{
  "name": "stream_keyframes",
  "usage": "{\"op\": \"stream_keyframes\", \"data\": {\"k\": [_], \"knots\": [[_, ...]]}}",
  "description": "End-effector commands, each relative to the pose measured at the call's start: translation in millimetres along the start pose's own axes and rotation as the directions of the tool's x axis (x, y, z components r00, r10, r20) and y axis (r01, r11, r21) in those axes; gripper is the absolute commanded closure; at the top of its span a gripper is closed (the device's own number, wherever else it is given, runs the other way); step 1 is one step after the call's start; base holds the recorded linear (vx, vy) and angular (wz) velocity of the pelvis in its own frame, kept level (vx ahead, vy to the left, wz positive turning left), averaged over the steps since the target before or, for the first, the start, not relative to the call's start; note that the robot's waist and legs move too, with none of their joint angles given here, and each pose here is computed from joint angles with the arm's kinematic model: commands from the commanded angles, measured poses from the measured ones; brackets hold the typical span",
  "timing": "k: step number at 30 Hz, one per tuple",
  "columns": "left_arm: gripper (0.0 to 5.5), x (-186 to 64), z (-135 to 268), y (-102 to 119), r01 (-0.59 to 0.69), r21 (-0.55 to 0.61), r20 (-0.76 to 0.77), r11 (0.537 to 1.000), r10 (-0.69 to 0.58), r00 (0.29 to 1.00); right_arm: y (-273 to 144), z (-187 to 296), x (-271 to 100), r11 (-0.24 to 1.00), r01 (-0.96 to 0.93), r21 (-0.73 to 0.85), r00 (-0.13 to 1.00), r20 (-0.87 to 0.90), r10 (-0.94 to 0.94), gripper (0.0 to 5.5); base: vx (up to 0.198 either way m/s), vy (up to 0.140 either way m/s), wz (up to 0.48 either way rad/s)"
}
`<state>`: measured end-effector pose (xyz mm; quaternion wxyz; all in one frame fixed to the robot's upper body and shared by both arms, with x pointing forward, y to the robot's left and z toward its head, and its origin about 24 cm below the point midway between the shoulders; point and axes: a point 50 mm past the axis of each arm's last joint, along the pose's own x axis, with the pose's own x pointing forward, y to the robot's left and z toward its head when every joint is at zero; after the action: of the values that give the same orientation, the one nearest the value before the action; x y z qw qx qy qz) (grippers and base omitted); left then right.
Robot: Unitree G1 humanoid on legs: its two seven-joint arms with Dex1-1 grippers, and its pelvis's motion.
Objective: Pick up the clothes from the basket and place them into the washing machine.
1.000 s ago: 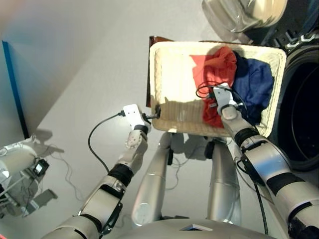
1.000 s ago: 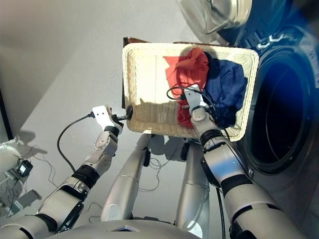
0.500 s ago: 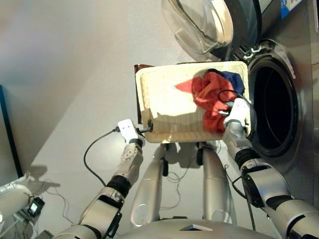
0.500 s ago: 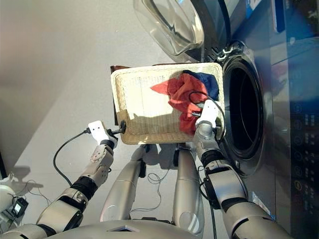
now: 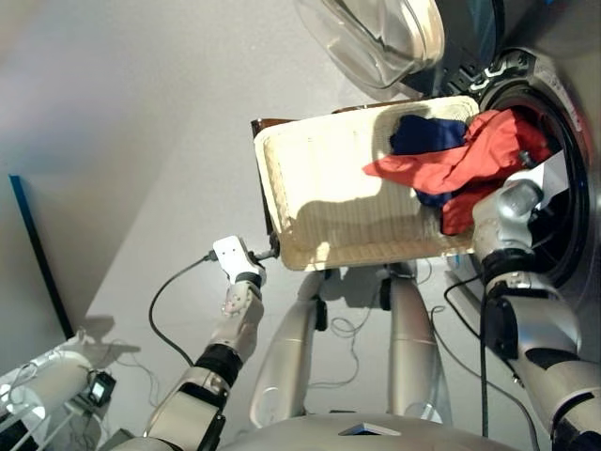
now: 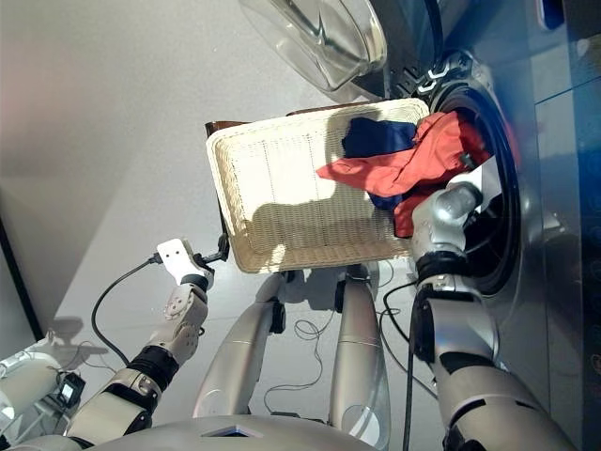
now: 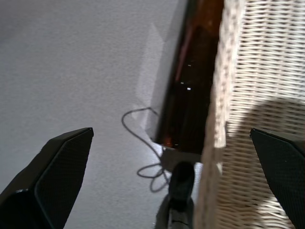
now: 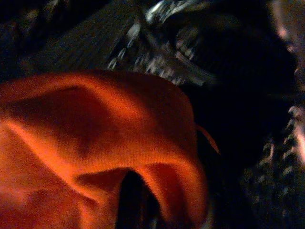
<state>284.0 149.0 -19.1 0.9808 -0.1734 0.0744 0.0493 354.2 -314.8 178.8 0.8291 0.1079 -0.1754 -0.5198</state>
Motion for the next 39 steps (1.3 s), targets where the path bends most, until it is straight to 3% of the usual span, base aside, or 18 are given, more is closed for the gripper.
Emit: {"op": "stream_keyframes", "data": {"k": [1, 5, 6, 7, 11, 16, 24, 26, 31, 39], "knots": [[0.00, 7, 24, 2, 0.008, 0.062, 0.116, 0.998, -0.015, 0.993, 2, 86, 32, 0.983, 0.098, 0.153, 0.952, 0.272, -0.137, 5.50, 0.000, 0.000, 0.000], [0.00, 8, 26, -2, 0.015, 0.049, 0.124, 0.999, -0.021, 0.992, 15, 88, 25, 0.983, 0.027, 0.181, 0.961, 0.267, -0.076, 5.50, 0.000, 0.000, 0.000], [0.00, 8, 26, -1, 0.014, 0.049, 0.124, 0.999, -0.020, 0.992, 15, 87, 25, 0.983, 0.026, 0.181, 0.961, 0.266, -0.075, 3.28, 0.000, 0.000, 0.000], [0.00, 8, 27, 0, 0.014, 0.048, 0.127, 0.999, -0.020, 0.992, 21, 82, 21, 0.986, -0.060, 0.154, 0.964, 0.264, 0.018, 0.00, 0.000, 0.000, 0.000], [0.00, 9, 30, 3, 0.007, 0.026, 0.126, 1.000, -0.010, 0.992, 45, 31, -11, 0.937, -0.325, 0.127, 0.944, 0.094, 0.315, 0.00, 0.000, 0.000, 0.000], [0.00, 10, 30, 14, -0.015, 0.022, 0.111, 1.000, 0.012, 0.994, 47, -40, -62, 0.800, -0.601, -0.011, 0.794, -0.126, 0.595, 0.00, 0.056, -0.020, -0.040], [0.00, 13, 19, 22, -0.063, 0.030, 0.060, 0.998, 0.061, 0.996, 40, -87, -102, 0.679, -0.731, -0.065, 0.660, -0.321, 0.679, 0.00, 0.000, 0.000, 0.000], [0.00, 14, 17, 24, -0.073, 0.030, 0.047, 0.997, 0.071, 0.996, 37, -100, -110, 0.612, -0.778, -0.142, 0.612, -0.392, 0.687, 0.00, 0.000, 0.000, 0.000], [0.00, 18, 18, 25, -0.076, 0.045, 0.034, 0.996, 0.074, 0.997, 39, -99, -96, 0.585, -0.768, -0.263, 0.636, -0.430, 0.641, 0.00, 0.000, 0.000, 0.000], [0.00, 18, 27, 18, -0.002, 0.067, 0.056, 0.998, -0.002, 0.998, 57, -45, -40, 0.696, -0.657, -0.290, 0.750, -0.344, 0.565, 0.00, 0.000, 0.000, 0.000]]}}
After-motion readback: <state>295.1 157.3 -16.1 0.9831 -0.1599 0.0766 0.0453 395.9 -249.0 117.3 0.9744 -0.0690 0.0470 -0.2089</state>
